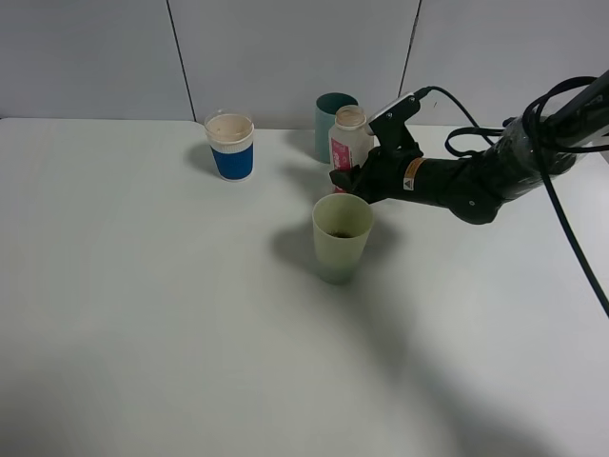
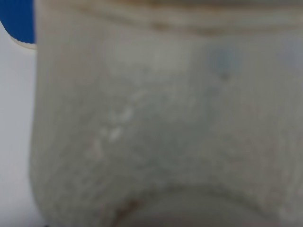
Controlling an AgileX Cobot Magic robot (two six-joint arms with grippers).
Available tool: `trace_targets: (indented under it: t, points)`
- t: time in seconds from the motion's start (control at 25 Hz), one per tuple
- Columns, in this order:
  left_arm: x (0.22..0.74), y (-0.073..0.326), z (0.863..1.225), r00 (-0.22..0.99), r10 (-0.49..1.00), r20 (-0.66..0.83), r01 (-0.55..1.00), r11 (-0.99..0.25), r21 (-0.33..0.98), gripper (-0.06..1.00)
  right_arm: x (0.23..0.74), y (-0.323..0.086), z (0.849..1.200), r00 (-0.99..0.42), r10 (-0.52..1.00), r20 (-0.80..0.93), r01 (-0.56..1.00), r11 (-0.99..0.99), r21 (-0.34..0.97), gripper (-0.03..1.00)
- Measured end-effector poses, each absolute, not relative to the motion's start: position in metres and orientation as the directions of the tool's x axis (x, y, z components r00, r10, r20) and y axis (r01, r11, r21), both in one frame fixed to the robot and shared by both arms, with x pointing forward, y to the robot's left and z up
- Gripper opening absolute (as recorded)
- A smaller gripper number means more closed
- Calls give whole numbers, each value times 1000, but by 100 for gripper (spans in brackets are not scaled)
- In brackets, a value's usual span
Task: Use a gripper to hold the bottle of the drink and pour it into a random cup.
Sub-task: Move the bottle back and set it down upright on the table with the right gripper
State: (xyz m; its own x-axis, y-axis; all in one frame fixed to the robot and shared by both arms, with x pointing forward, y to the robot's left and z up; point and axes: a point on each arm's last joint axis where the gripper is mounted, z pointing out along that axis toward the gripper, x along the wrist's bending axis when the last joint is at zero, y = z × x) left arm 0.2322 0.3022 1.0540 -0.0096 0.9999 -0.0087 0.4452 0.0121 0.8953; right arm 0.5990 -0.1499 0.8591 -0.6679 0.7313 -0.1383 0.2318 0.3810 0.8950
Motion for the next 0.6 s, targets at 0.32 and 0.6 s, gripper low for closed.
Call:
trace_targets:
  t: [0.32, 0.6]
  points:
    - [232, 302, 1054, -10, 1000, -9, 445, 12, 895, 93, 599, -150, 859, -668, 731, -138, 235, 383, 893, 68]
    - [232, 302, 1054, -10, 1000, -9, 445, 12, 895, 93, 599, -150, 859, -668, 732, -139, 236, 385, 892, 75]
